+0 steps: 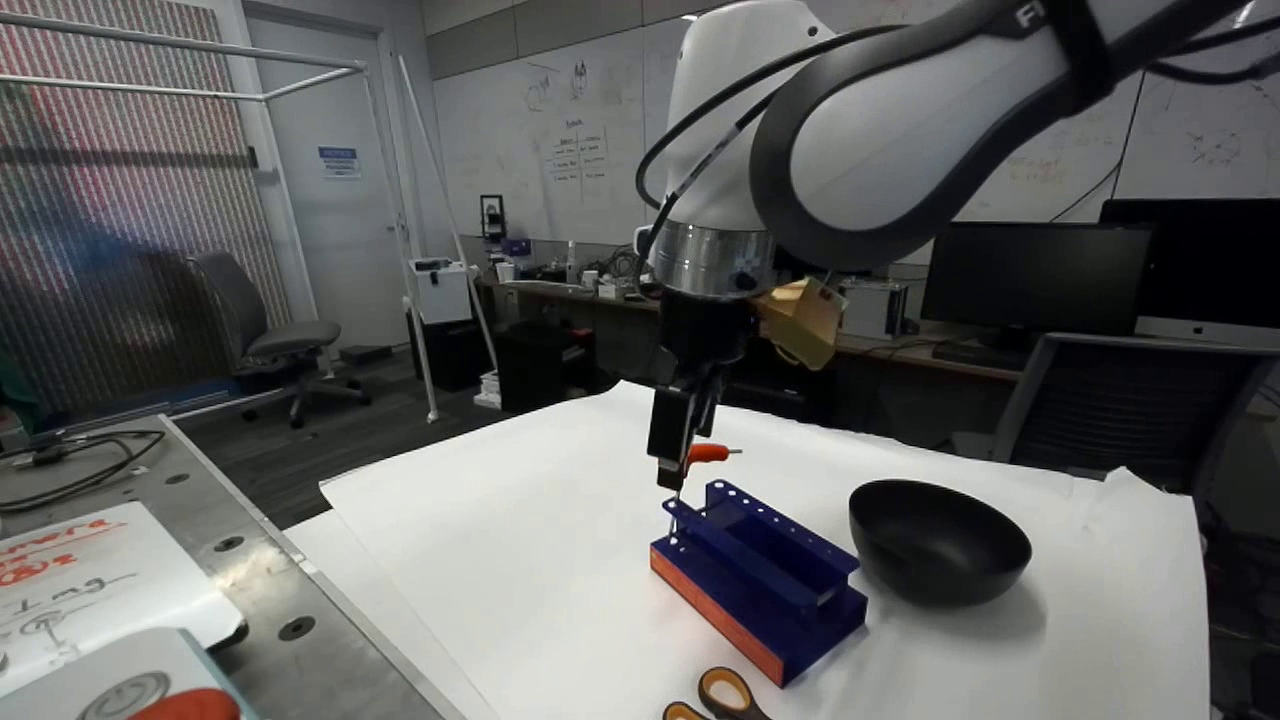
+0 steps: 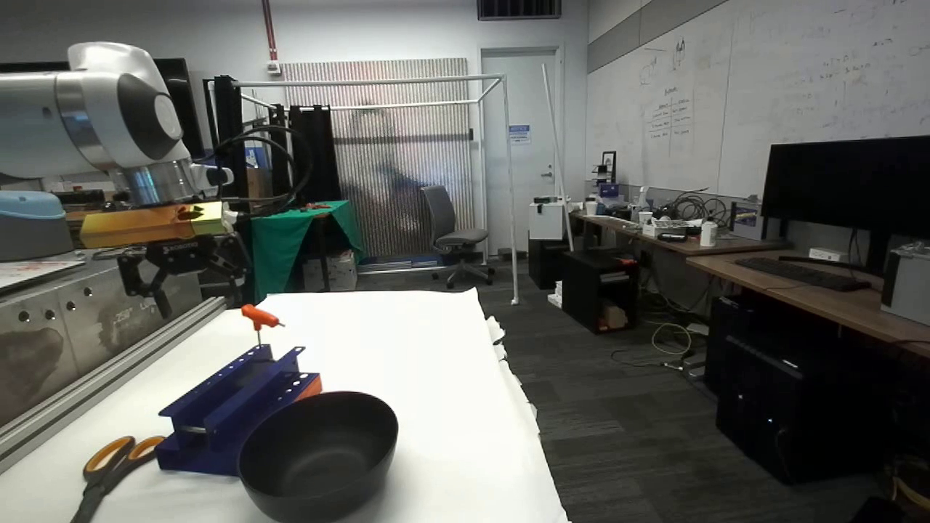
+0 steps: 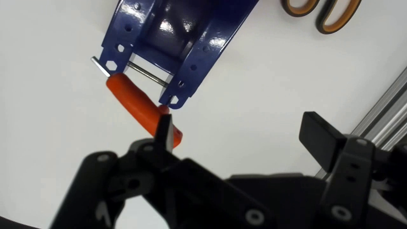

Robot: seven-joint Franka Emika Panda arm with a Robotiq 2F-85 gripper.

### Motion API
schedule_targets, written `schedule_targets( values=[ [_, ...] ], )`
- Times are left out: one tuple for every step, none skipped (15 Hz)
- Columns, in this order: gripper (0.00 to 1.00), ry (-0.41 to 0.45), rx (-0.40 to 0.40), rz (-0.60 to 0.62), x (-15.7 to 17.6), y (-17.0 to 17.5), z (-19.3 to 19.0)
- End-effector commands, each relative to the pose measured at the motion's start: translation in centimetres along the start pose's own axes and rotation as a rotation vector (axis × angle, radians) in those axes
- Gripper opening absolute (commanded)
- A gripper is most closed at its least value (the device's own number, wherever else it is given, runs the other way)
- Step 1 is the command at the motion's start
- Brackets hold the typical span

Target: Put the orange tool in the black bowl

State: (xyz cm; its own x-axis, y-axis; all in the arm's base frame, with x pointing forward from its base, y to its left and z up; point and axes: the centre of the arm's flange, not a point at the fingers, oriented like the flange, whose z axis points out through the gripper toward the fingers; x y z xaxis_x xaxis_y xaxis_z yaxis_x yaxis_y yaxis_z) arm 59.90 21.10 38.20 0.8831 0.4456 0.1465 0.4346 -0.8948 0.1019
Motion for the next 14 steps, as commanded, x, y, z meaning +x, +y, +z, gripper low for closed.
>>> schedule_targets(
  values=[
    [1.0, -0.014, -0.01, -0.011, 1.9, 1.3, -0.2],
    [1.0, -0.019, -0.008, -0.01, 2.0, 1.7, 0.0],
    [1.0, -0.016, -0.01, -0.004, 2.0, 2.1, 0.2],
    [1.0, -0.023, -0.012, -0.001, 2.1, 2.5, 0.5],
    [1.0, -0.028, -0.013, 0.005, 2.0, 2.8, 0.7],
    [1.0, -0.028, -0.017, 0.009, 2.0, 3.1, 1.0],
    [1.0, -0.027, -0.017, 0.013, 2.1, 3.4, 1.2],
    [1.0, -0.029, -0.018, 0.015, 2.1, 3.7, 1.5],
    [1.0, -0.03, -0.02, 0.02, 2.1, 3.9, 1.8],
    [1.0, -0.034, -0.021, 0.025, 2.2, 4.2, 2.1],
    [1.0, -0.037, -0.019, 0.029, 2.3, 4.4, 2.3],
    [1.0, -0.034, -0.017, 0.035, 2.4, 4.6, 2.6],
    [1.0, -0.034, -0.017, 0.037, 2.4, 4.7, 2.8],
    [1.0, -0.036, -0.017, 0.037, 2.5, 4.7, 3.0]
  ],
)
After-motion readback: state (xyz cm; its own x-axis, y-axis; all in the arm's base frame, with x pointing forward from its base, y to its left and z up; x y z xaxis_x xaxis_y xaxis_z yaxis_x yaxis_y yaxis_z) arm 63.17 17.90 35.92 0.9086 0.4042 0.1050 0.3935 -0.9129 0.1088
